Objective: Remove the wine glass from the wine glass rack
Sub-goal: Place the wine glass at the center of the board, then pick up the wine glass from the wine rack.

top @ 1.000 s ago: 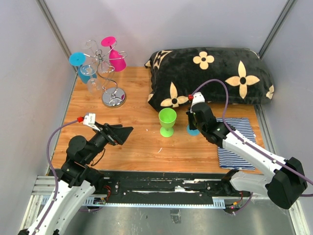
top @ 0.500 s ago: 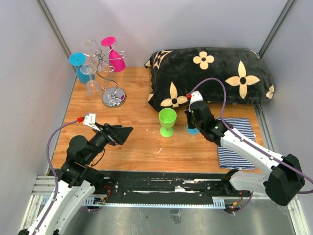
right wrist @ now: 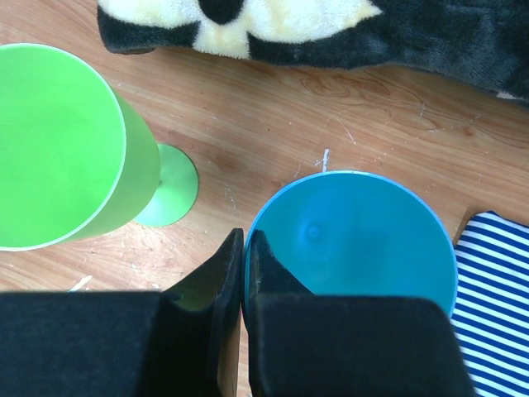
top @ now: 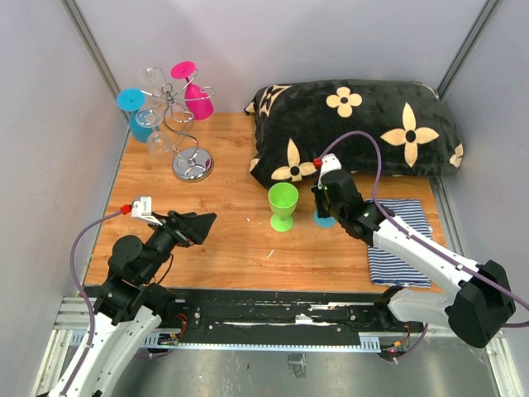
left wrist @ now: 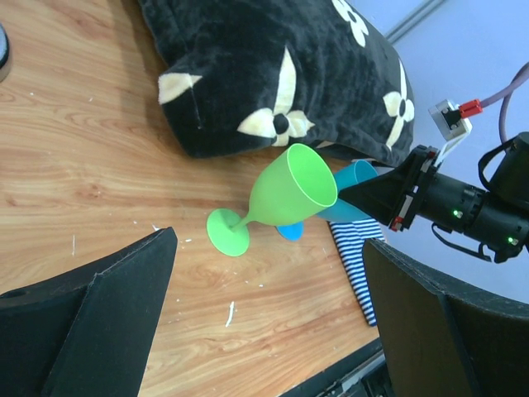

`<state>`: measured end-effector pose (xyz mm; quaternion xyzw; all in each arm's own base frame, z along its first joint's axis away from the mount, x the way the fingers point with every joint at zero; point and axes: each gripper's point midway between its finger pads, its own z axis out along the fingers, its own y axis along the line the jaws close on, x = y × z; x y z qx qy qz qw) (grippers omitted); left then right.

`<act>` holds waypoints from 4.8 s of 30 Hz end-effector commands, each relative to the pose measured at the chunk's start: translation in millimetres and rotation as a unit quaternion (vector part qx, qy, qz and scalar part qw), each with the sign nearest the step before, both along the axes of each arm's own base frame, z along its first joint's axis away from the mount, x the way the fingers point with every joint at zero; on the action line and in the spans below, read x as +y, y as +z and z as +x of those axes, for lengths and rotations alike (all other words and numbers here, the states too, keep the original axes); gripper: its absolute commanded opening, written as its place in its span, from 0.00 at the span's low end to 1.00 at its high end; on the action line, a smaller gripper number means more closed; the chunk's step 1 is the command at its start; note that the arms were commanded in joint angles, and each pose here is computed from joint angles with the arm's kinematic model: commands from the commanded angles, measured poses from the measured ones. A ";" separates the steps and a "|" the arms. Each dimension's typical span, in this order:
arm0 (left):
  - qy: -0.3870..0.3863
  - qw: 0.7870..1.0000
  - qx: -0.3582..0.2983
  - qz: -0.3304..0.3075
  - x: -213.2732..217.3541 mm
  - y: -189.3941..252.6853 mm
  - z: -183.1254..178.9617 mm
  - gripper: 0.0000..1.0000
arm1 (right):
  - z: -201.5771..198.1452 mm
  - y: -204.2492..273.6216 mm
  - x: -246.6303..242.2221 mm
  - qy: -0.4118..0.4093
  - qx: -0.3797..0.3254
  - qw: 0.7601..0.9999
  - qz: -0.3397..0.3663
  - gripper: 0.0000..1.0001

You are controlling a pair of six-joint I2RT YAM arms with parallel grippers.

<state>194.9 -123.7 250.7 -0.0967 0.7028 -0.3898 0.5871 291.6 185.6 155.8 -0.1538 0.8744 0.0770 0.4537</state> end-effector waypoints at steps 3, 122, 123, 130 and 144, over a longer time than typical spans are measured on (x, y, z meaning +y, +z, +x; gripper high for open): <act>0.042 0.999 -0.019 -0.011 15.1 19.7 2.2 1.00 | -0.3 -2.8 20.9 0.034 0.018 0.999 0.036 0.01; 0.290 0.952 0.097 0.011 175.8 114.3 203.8 0.33 | -51.7 135.7 -51.0 -0.038 -0.132 0.981 0.136 0.94; 0.292 0.951 0.096 0.011 176.4 115.2 203.2 0.31 | -51.9 135.9 -50.9 -0.037 -0.132 0.981 0.136 0.94; 0.291 0.951 0.101 0.011 175.7 112.3 202.0 0.19 | -52.0 136.0 -50.6 -0.037 -0.132 0.981 0.137 0.94; 0.277 0.957 0.058 -0.062 162.6 143.3 193.3 0.01 | -49.8 136.5 -51.1 -0.041 -0.132 0.981 0.135 0.94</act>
